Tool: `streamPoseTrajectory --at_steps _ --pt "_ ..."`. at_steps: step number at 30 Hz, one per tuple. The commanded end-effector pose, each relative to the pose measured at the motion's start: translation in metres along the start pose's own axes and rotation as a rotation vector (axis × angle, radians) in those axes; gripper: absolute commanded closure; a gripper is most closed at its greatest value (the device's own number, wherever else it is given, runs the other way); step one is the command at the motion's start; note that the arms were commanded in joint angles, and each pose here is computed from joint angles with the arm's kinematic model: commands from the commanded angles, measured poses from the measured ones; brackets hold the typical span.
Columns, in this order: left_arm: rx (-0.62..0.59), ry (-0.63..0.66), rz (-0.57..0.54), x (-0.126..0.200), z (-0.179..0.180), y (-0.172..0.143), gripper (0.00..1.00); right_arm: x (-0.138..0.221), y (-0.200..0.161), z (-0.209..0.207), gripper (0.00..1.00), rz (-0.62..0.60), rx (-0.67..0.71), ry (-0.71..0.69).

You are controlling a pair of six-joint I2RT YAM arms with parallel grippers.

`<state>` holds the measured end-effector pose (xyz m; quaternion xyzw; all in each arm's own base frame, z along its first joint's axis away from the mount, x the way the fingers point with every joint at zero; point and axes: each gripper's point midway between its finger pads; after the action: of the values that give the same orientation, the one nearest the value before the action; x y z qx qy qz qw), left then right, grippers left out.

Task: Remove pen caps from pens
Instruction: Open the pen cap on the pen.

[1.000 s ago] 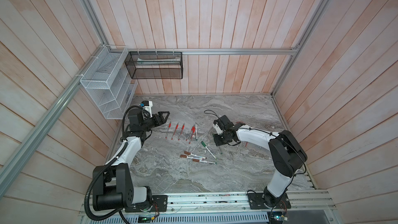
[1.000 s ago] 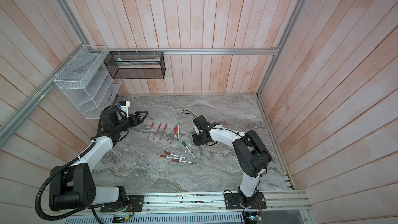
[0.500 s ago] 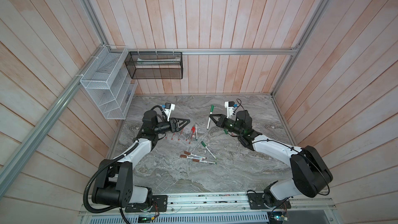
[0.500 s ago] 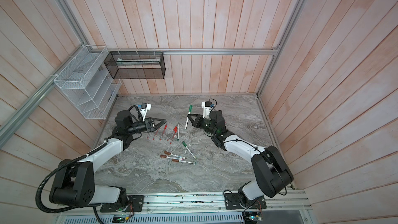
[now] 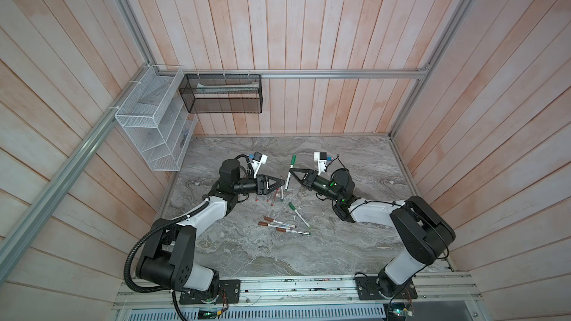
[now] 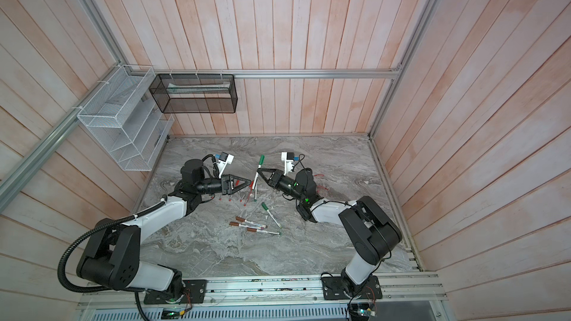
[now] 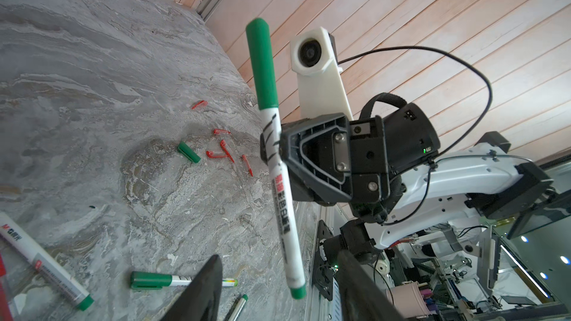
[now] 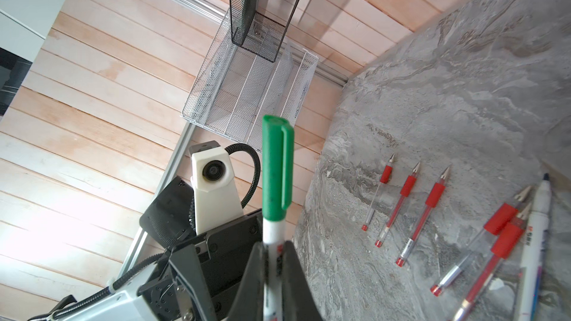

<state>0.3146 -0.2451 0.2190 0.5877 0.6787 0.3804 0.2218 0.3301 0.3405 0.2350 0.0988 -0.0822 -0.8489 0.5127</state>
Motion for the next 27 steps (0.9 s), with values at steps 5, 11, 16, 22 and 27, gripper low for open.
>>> streamPoseTrajectory --at_steps 5,11,16,22,27 --pt "-0.036 0.009 -0.009 -0.005 0.002 0.006 0.49 -0.018 -0.01 0.012 1.0 0.048 -0.01 0.07" --pt "-0.03 0.001 0.016 -0.013 0.003 0.0 0.6 -0.029 -0.012 0.016 1.0 0.08 -0.003 0.091" --pt "-0.02 0.005 0.029 -0.015 0.001 0.002 0.75 -0.033 -0.012 0.018 1.0 0.097 -0.024 0.106" --pt "-0.033 0.029 0.032 -0.013 0.004 0.004 0.89 -0.031 -0.01 0.017 1.0 0.09 -0.006 0.081" --pt "-0.064 0.044 0.043 -0.011 0.007 -0.001 1.0 -0.023 -0.001 0.025 0.95 0.074 0.03 0.094"
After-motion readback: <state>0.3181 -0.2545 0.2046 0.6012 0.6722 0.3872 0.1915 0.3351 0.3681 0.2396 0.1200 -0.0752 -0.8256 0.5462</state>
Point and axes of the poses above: each gripper's point midway between its finger pads, its own x axis back along the fingers, its own z axis along the line the jaws close on, y = z × x, and after that the axes turned 10 degrees about -x, right-handed
